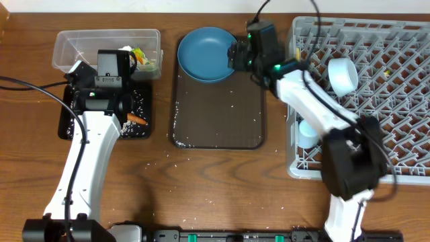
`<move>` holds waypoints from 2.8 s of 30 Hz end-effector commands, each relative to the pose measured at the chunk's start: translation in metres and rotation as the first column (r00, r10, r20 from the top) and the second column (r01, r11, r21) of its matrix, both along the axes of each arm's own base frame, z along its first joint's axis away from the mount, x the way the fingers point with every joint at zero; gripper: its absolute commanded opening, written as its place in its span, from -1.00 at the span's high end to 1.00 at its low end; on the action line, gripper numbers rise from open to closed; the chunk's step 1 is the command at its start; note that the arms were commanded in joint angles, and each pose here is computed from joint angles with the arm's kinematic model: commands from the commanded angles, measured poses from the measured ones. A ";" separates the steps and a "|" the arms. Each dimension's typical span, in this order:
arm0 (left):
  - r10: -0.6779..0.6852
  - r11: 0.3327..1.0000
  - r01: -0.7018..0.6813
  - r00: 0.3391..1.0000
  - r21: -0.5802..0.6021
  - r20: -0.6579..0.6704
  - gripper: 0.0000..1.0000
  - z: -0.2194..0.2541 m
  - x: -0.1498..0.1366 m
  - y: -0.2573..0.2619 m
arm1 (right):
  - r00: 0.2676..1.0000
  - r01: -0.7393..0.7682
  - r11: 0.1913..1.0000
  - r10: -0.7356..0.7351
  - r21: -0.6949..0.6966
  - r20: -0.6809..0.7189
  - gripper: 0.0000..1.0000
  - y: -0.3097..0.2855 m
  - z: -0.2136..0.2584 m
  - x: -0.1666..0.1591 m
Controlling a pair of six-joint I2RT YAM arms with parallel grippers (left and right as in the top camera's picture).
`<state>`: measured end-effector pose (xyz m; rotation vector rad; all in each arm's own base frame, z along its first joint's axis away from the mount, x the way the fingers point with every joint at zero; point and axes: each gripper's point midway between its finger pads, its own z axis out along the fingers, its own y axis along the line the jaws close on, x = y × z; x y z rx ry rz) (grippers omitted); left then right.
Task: Sort waste into correct bins and load items into the dishwasher rack
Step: 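Grasp the blue plate on the brown tray with the right gripper, then carry the blue plate to the dish rack and lower it in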
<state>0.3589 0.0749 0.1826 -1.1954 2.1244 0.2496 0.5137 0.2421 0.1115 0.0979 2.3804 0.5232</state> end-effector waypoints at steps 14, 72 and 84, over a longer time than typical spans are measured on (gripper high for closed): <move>0.001 1.000 -0.002 1.000 0.019 0.011 -0.84 0.008 0.002 0.003 | 0.989 0.059 0.998 -0.056 0.014 -0.134 0.45 0.005 -0.075 0.005; 0.001 1.000 -0.002 1.000 0.019 0.011 -0.86 0.008 0.002 0.003 | 0.642 0.650 0.081 -0.591 -0.756 0.489 0.98 -0.355 0.279 -0.235; 0.002 1.000 -0.002 1.000 0.019 0.011 -0.86 0.008 0.002 0.003 | 0.662 0.445 -0.134 -0.617 -0.885 0.426 0.98 -0.398 0.292 -0.256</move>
